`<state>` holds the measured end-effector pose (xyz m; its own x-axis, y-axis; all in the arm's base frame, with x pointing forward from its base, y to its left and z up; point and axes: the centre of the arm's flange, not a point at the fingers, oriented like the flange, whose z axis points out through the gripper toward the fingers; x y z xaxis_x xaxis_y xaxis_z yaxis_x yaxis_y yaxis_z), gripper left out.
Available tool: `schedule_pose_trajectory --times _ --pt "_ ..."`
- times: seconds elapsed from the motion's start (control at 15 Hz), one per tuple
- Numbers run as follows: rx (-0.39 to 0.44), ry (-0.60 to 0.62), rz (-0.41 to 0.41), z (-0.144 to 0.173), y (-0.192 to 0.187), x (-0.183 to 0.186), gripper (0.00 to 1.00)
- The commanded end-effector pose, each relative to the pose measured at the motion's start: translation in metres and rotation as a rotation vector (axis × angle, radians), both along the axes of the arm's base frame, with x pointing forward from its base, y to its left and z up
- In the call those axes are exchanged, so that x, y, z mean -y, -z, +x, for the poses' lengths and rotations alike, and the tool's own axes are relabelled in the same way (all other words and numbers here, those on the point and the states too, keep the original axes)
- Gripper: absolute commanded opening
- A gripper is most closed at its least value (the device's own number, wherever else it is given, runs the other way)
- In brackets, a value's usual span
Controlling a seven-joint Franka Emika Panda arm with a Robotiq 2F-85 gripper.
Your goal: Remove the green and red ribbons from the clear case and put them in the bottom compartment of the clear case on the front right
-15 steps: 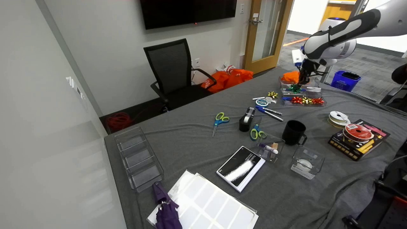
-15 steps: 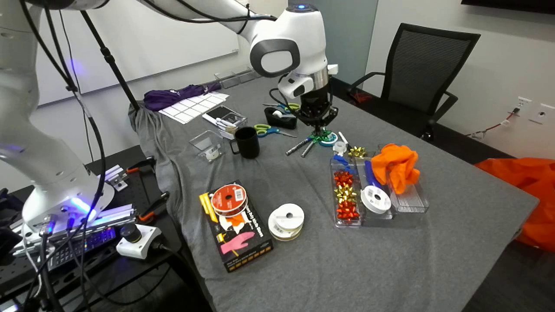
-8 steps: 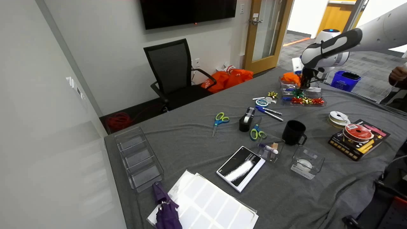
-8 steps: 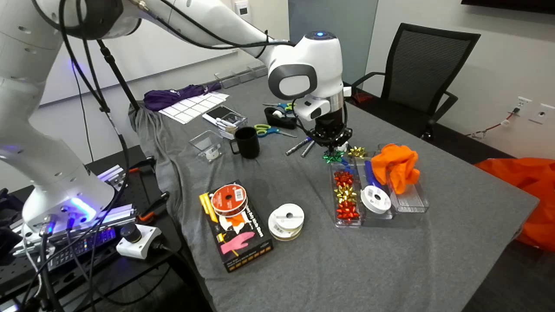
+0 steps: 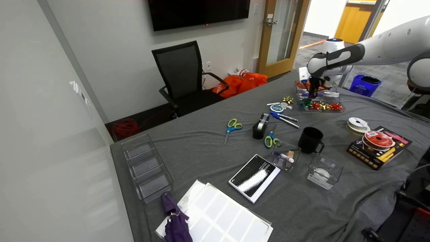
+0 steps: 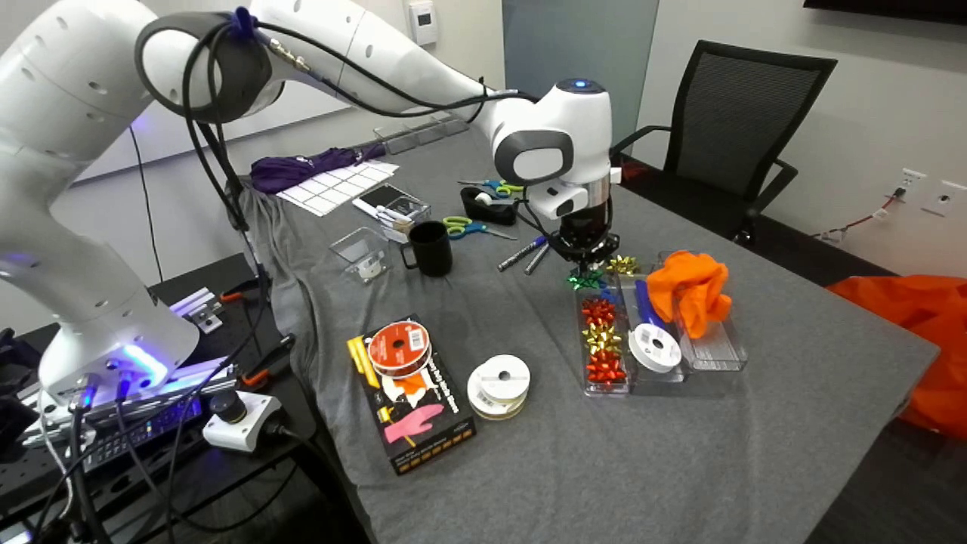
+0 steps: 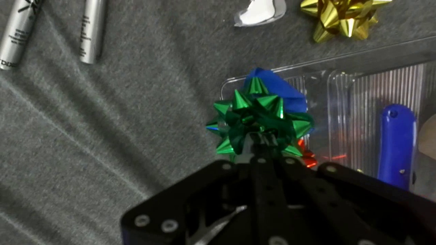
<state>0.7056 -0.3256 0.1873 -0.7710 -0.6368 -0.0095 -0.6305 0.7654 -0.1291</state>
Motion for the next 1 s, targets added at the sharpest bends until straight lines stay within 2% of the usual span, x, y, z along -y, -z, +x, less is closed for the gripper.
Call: schedule_pose_trajectory --times 0.0,0.27,0.6,0.73,0.8,0.87,0.93 --pt "0.008 0.022 0.019 0.029 0.008 0.012 0.00" --pt "0.043 0.013 -0.029 0.034 0.010 0.018 0.00" --pt "0.028 0.002 -0.068 0.029 0.015 0.028 0.00" --pt "-0.002 -0.001 -0.037 0.026 0.020 0.029 0.00" --pt "-0.018 0.005 -0.011 0.024 0.022 0.029 0.25" --pt "-0.038 0.005 0.004 0.021 0.023 0.028 0.26" --pt "-0.055 0.006 0.018 0.017 0.023 0.027 0.32"
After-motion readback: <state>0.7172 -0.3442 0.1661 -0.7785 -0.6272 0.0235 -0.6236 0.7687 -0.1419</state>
